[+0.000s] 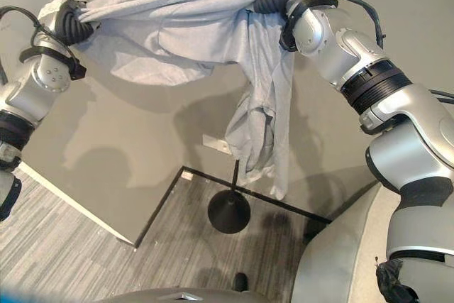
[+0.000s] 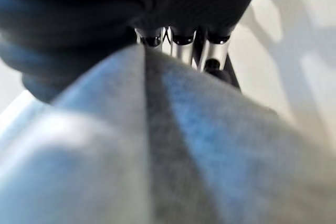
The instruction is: Hang the clothes on the sofa on the clothes rack.
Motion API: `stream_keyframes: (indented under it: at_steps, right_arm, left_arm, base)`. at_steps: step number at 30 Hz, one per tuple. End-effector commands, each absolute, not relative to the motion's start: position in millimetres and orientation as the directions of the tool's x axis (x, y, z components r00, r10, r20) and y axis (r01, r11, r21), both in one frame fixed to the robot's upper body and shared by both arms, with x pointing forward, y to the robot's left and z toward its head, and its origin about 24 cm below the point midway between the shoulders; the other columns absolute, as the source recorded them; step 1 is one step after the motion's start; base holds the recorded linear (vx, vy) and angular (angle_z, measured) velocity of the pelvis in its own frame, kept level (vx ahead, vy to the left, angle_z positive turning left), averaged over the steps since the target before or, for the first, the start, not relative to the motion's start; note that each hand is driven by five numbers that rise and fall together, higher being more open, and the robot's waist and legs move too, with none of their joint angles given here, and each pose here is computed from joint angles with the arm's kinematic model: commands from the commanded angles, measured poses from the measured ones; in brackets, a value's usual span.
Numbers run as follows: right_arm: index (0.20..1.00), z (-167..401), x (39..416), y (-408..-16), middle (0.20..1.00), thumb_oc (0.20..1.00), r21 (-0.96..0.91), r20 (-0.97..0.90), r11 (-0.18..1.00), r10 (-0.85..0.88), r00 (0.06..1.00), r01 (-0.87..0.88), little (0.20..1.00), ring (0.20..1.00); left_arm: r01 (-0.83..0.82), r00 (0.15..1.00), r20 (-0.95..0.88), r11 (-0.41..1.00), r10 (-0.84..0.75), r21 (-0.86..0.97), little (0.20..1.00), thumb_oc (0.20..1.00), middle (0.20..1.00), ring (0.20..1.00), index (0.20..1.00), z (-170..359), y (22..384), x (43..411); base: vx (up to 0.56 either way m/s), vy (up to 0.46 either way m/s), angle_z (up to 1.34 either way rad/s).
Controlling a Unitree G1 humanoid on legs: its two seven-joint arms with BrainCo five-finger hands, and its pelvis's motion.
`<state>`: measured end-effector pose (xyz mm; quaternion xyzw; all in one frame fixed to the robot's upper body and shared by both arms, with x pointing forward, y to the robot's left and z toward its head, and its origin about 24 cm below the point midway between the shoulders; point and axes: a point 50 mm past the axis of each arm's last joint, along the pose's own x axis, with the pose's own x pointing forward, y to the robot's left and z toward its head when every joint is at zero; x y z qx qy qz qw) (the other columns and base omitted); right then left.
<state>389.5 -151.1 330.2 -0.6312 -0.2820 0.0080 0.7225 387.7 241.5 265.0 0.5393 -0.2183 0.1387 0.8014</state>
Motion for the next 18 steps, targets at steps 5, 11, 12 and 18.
stream_keyframes:
  at_steps: [5, 11, 12, 18]
  right_arm:
    - [0.2, 357, 378, -180, 0.2, 0.2, -0.885, 0.465, 0.137, 0.304, 0.832, 0.445, 0.2, 0.2]
    - [0.2, 311, 371, -194, 0.2, 0.2, -0.924, 0.382, 0.139, 0.334, 0.862, 0.355, 0.2, 0.2]
    - [0.2, 304, 370, -198, 0.2, 0.2, -0.928, 0.373, 0.148, 0.328, 0.868, 0.343, 0.2, 0.2]
    - [0.2, 273, 367, -202, 0.2, 0.2, -0.951, 0.307, 0.134, 0.34, 0.889, 0.277, 0.2, 0.2]
  left_arm:
    - [-0.495, 0.82, 0.572, 0.49, -0.009, 0.718, 0.2, 0.2, 0.2, 0.2, 0.2, 273, 232, 382]
    - [-0.411, 0.856, 0.516, 0.577, -0.021, 0.706, 0.2, 0.2, 0.2, 0.2, 0.2, 232, 229, 371]
    - [-0.397, 0.863, 0.504, 0.584, -0.024, 0.708, 0.2, 0.2, 0.2, 0.2, 0.2, 227, 228, 371]
    - [-0.354, 0.89, 0.457, 0.604, -0.017, 0.714, 0.2, 0.2, 0.2, 0.2, 0.2, 205, 230, 366]
  base:
    - [-0.02, -0.005, 0.04]
    - [0.0, -0.002, 0.01]
    - [0.0, 0.0, 0.0]
    - [0.0, 0.004, -0.02]
